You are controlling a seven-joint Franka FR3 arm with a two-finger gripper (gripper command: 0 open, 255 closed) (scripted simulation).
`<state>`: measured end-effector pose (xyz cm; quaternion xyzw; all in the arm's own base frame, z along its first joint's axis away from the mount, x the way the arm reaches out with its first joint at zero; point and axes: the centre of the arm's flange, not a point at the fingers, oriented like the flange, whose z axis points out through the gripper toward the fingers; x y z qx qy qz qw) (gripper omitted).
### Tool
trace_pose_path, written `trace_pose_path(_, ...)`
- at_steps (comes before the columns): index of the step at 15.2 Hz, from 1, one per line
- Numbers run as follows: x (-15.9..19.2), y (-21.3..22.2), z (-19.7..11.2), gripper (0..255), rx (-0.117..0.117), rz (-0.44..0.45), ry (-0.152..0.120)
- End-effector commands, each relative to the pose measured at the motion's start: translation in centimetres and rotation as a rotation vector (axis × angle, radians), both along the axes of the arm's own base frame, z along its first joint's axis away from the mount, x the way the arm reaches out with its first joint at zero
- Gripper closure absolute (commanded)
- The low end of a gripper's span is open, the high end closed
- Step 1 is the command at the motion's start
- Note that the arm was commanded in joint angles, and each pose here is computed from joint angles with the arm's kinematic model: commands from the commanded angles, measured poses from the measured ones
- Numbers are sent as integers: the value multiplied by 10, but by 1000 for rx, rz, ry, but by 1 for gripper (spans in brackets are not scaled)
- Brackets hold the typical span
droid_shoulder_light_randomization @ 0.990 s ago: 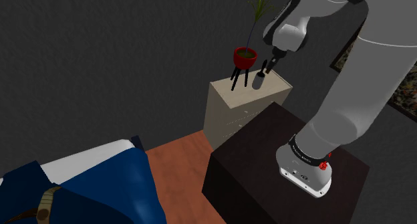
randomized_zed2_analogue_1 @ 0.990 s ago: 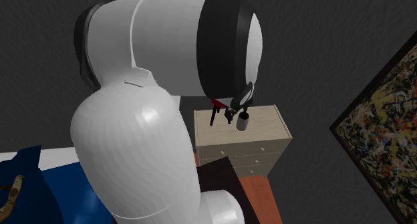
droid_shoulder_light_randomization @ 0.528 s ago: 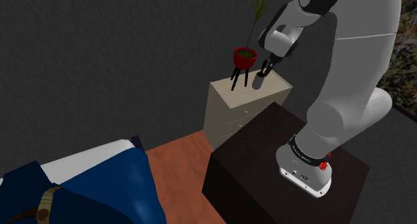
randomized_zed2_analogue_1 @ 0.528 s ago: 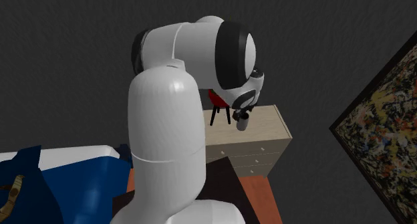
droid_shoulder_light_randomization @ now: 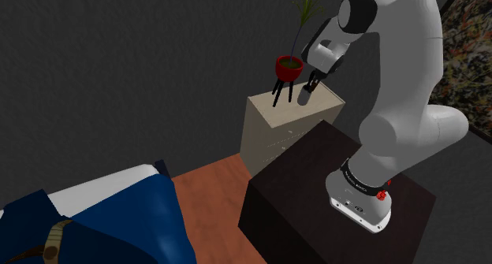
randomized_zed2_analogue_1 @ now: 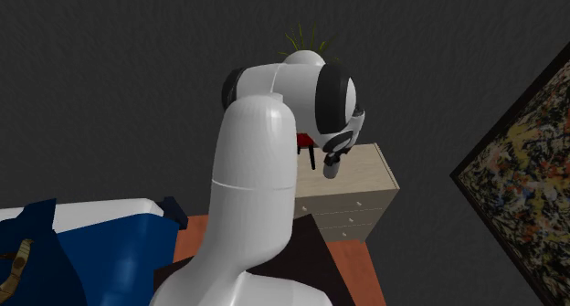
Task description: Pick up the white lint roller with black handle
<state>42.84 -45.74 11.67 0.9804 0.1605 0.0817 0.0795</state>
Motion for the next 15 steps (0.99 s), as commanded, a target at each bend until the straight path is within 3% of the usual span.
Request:
trace_pose_path(1,0,0,-12,0,0,1,-1)
trace_pose_path(7,0,0,-31,0,0,1,-1)
trace_pose_path(8,-1,-1,-31,255,0,1,-1)
trace_pose_path(15,-1,0,-31,255,0,1,-1)
